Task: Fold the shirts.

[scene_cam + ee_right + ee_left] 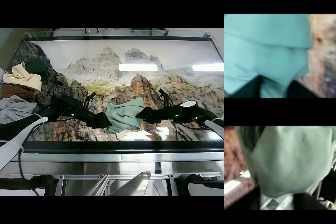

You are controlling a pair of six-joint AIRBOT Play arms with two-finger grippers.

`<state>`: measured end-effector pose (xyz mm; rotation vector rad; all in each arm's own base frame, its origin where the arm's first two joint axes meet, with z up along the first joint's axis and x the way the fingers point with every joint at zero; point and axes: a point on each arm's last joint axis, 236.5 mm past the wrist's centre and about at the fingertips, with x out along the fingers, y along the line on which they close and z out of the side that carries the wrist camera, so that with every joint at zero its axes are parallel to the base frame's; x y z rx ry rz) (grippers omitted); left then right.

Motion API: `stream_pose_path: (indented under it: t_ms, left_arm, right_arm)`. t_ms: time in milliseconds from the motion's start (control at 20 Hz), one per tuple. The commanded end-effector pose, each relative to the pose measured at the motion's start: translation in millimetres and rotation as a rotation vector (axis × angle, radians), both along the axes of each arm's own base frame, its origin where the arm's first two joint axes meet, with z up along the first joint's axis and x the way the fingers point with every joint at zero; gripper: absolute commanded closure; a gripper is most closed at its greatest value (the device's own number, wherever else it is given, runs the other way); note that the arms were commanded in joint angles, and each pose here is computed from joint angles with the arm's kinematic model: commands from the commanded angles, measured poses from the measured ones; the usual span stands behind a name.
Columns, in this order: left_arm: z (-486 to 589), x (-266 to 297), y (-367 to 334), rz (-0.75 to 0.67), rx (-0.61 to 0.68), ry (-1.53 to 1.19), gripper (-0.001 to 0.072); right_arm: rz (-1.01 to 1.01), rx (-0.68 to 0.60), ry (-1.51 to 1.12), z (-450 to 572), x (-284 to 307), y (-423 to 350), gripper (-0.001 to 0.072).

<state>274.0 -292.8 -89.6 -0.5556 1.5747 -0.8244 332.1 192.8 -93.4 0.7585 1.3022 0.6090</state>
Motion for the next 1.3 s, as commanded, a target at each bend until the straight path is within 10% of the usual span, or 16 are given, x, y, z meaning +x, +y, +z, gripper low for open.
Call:
stream_pose_path:
  t_ms: [0,700,1250]
  left_arm:
    - [-5,11,-36,-0.045,-0.031,-0.048,0.0691]
    - [339,41,71,0.021,-0.161,-0.738,0.0693]
    - [171,-9,106,0.130,-0.016,-0.376,0.0692]
  right_arm:
    - [0.028,0.153,-0.088,23,8,23,0.0683]
    - [-0.174,0.191,-0.952,389,-23,-100,0.0683]
    - [-0.125,0.048,-0.620,254,-16,-55,0.0682]
